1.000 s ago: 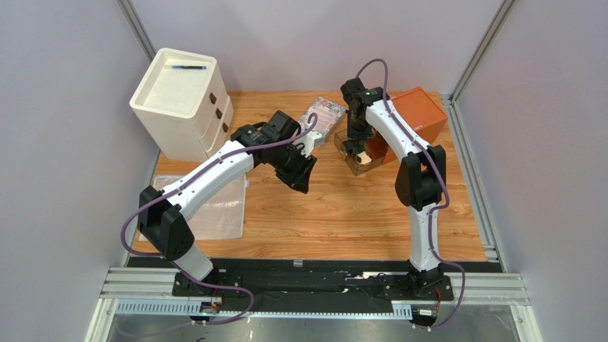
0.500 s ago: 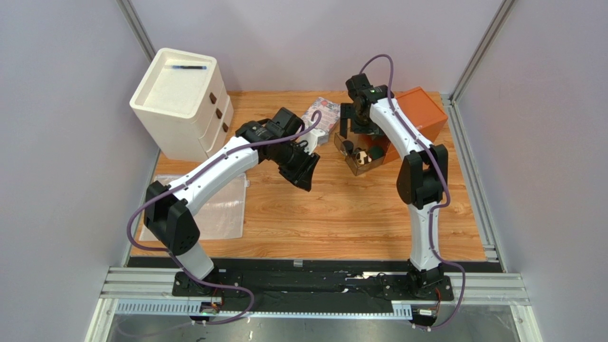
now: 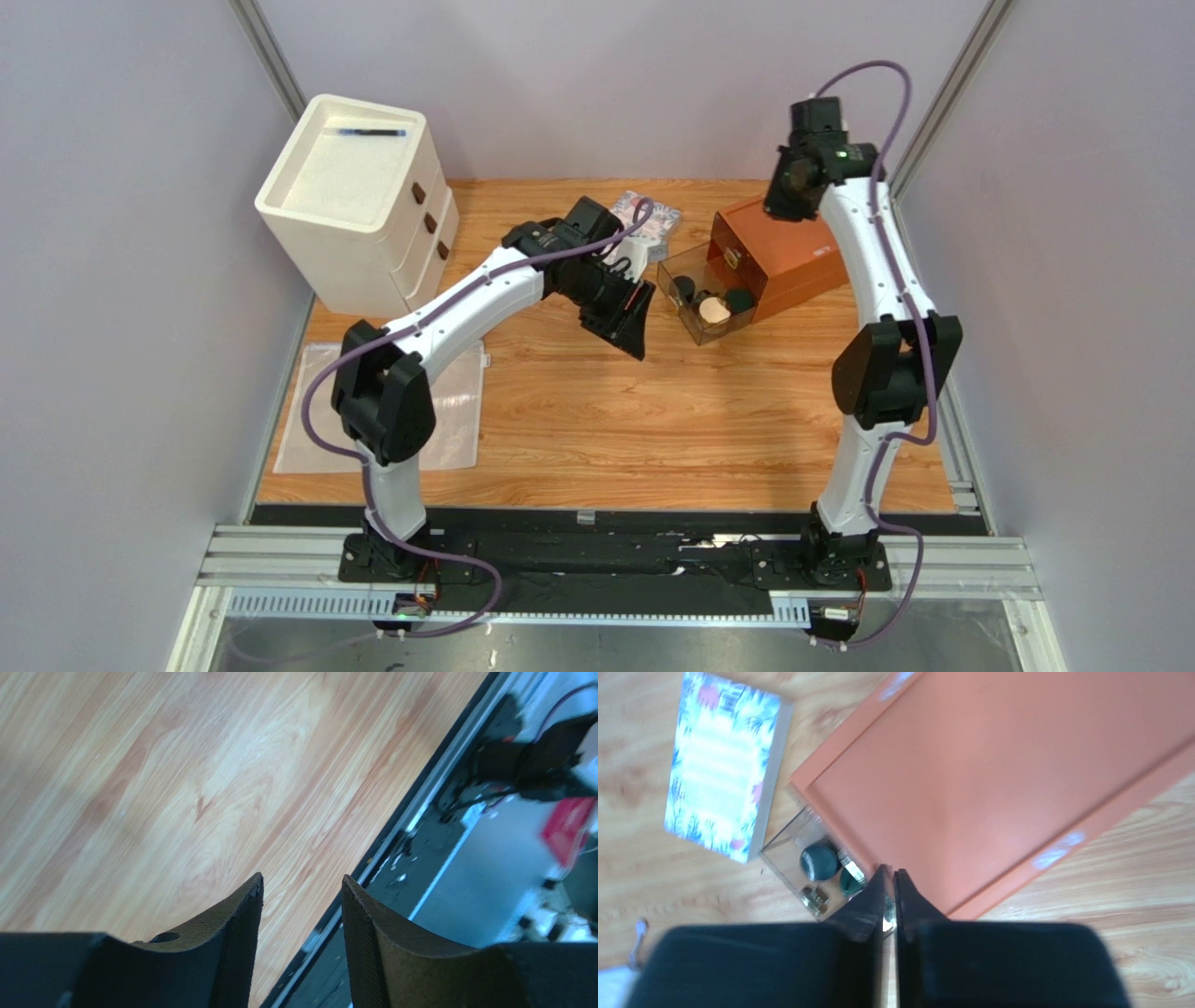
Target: Organize the makeup
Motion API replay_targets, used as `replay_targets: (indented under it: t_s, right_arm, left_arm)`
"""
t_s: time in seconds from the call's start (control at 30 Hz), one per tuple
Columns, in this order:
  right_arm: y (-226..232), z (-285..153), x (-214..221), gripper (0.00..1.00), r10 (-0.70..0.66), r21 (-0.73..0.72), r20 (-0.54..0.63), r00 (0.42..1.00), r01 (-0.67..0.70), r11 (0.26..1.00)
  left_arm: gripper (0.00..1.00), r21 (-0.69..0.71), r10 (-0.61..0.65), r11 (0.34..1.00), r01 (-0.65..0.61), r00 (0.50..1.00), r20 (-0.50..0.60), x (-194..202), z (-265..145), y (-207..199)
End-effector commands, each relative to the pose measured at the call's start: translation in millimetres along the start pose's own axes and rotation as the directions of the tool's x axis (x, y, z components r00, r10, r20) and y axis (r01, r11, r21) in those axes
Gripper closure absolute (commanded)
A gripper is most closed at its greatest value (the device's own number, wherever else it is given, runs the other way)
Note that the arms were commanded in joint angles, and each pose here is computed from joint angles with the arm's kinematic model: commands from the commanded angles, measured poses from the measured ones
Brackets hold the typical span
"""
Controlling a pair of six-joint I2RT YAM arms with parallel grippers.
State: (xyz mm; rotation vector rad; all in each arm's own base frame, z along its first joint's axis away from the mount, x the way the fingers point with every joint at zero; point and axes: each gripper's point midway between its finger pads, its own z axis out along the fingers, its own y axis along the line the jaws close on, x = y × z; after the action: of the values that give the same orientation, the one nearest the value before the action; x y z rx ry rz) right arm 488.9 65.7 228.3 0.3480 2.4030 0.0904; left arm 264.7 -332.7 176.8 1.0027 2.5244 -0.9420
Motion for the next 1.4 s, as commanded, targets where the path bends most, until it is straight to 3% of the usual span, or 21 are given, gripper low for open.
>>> replay_targets:
  t_s: [0.0, 0.03, 0.1, 0.17, 0.2, 0.27, 0.3, 0.47, 0.57, 0.8, 1.13, 1.27, 1.37]
  right_arm:
    - [-39.0, -0.1, -27.4, 1.00, 0.111, 0.001, 0.035, 0.993, -0.111, 0.994]
    - [-49.6, 3.4, -28.5, 1.00, 0.121, 0.017, 0.031, 0.992, -0.122, 0.992]
    - [-74.1, 16.0, -28.1, 1.00, 0.152, 0.049, 0.012, 0.988, -0.152, 0.987]
    - [-82.0, 26.7, -24.0, 1.00, 0.165, 0.059, -0.010, 0.986, -0.164, 0.985]
    - [-87.7, 36.6, -20.6, 1.00, 0.173, 0.069, -0.027, 0.985, -0.171, 0.983]
    - [-91.4, 44.8, -17.5, 1.00, 0.184, 0.068, -0.046, 0.982, -0.181, 0.981]
    - [-93.7, 48.9, -15.8, 1.00, 0.191, 0.068, -0.055, 0.980, -0.187, 0.980]
    - [-91.9, 68.4, -0.9, 1.00, 0.188, 0.049, -0.122, 0.975, -0.184, 0.982]
    - [-94.9, 73.0, 6.1, 1.00, 0.201, 0.051, -0.148, 0.968, -0.195, 0.979]
    - [-94.3, 73.5, 10.0, 1.00, 0.207, 0.032, -0.168, 0.964, -0.204, 0.978]
    - [-92.9, 77.3, 22.2, 1.00, 0.209, 0.023, -0.212, 0.955, -0.209, 0.978]
    - [-93.7, 76.6, 22.9, 1.00, 0.206, 0.022, -0.215, 0.955, -0.206, 0.978]
    - [-93.1, 77.3, 23.7, 1.00, 0.205, 0.019, -0.220, 0.954, -0.206, 0.978]
  left_arm:
    - [0.52, 0.152, -0.166, 0.976, 0.153, 0.983, 0.078, -39.0, 15.9, -4.6]
    - [0.54, 0.199, -0.181, 0.967, 0.157, 0.977, 0.110, -50.3, 19.3, -6.0]
    - [0.66, 0.249, -0.303, 0.929, 0.275, 0.950, 0.082, -53.3, 32.4, 3.6]
    - [0.80, 0.280, -0.353, 0.908, 0.311, 0.929, 0.110, -65.9, 41.1, 12.6]
    - [0.84, 0.295, -0.444, 0.866, 0.404, 0.893, 0.078, -63.5, 50.9, 21.4]
    - [0.91, 0.335, -0.484, 0.842, 0.423, 0.866, 0.122, -77.9, 58.5, 30.2]
    - [0.92, 0.341, -0.551, 0.801, 0.491, 0.829, 0.100, -76.4, 68.7, 37.0]
    - [0.95, 0.357, -0.623, 0.755, 0.551, 0.772, 0.126, -95.1, 92.7, 55.4]
    - [0.96, 0.378, -0.704, 0.683, 0.625, 0.700, 0.116, -104.4, 112.5, 68.6]
    - [0.98, 0.337, -0.783, 0.613, 0.715, 0.607, 0.137, -117.4, 139.4, 91.8]
    - [0.97, 0.386, -0.778, 0.609, 0.693, 0.617, 0.119, -174.3, 180.2, 53.8]
    - [0.96, 0.422, -0.831, 0.525, 0.739, 0.553, 0.065, -176.9, 208.7, 49.5]
    - [0.96, 0.468, -0.845, 0.493, 0.734, 0.531, 0.058, -184.9, 213.1, 44.0]
